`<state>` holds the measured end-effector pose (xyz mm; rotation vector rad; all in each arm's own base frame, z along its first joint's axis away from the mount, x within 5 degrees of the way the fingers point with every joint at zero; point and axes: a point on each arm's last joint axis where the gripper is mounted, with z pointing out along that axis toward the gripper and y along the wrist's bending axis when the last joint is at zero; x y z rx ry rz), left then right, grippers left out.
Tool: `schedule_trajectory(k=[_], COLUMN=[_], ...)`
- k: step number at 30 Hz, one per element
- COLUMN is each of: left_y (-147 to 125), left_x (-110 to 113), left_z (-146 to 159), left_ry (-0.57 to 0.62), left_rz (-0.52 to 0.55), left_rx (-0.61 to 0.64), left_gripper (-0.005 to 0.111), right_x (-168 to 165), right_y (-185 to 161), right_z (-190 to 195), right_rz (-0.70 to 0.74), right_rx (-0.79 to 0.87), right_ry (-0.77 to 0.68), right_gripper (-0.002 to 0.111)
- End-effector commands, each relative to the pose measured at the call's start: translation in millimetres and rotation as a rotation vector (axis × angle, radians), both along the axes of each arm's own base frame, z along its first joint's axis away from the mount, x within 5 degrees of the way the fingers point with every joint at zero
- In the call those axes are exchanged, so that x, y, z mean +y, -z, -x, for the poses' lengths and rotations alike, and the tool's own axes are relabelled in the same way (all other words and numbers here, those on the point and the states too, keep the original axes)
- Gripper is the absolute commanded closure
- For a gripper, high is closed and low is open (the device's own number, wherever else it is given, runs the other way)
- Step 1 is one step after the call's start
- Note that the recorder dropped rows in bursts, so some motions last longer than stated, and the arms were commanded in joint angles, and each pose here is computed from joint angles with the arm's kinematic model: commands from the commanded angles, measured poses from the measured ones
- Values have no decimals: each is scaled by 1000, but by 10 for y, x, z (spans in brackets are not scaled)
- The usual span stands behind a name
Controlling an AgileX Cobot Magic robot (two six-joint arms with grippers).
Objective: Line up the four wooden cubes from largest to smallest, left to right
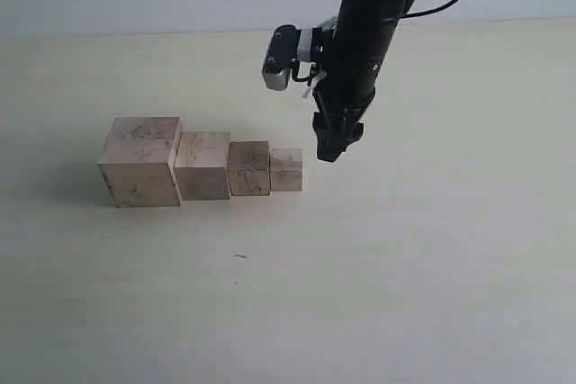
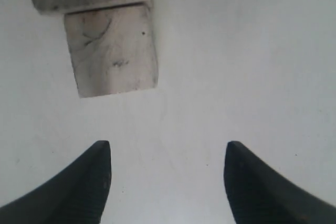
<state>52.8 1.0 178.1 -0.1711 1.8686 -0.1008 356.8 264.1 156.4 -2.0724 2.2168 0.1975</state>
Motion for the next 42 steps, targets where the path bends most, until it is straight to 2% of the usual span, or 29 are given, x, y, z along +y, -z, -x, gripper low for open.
schedule_trajectory(k=[1,6,13,26,29,32,36,37,38,39,40,42], left_y=[-16,-16,-16,-16,-16,-16,-16,-16,-16,-16,-16,-16], left_x=[-5,-5,-5,-5,-5,-5,-5,-5,-5,-5,-5,-5], left_z=[0,0,0,0,0,0,0,0,0,0,0,0], left_ry=[7,7,7,7,7,7,7,7,7,7,7,7], left_rz=[2,2,2,2,2,2,2,2,2,2,2,2], left_rx=[-19,-19,-19,-19,-19,-19,-19,-19,-19,-19,-19,-19], left_gripper=[107,107,107,107,107,107,107,107,107,107,107,107], right_x=[5,31,84,97,56,-31,-209,-222,-224,-217,-208,-142], right_y=[149,285,319,335,306,180,-174,-293,-381,-426,-511,-670], right_z=[-55,-75,-103,-110,-90,-97,-92,-25,31,58,86,117], right_rz=[-4,-13,-67,-80,-38,38,156,142,128,113,83,-38], right_rx=[-7,2,-14,-16,-5,-38,-117,-67,-22,-1,8,38], right_ry=[40,52,82,90,74,120,296,433,528,551,559,672], right_gripper=[49,49,49,49,49,51,57,65,80,89,105,108])
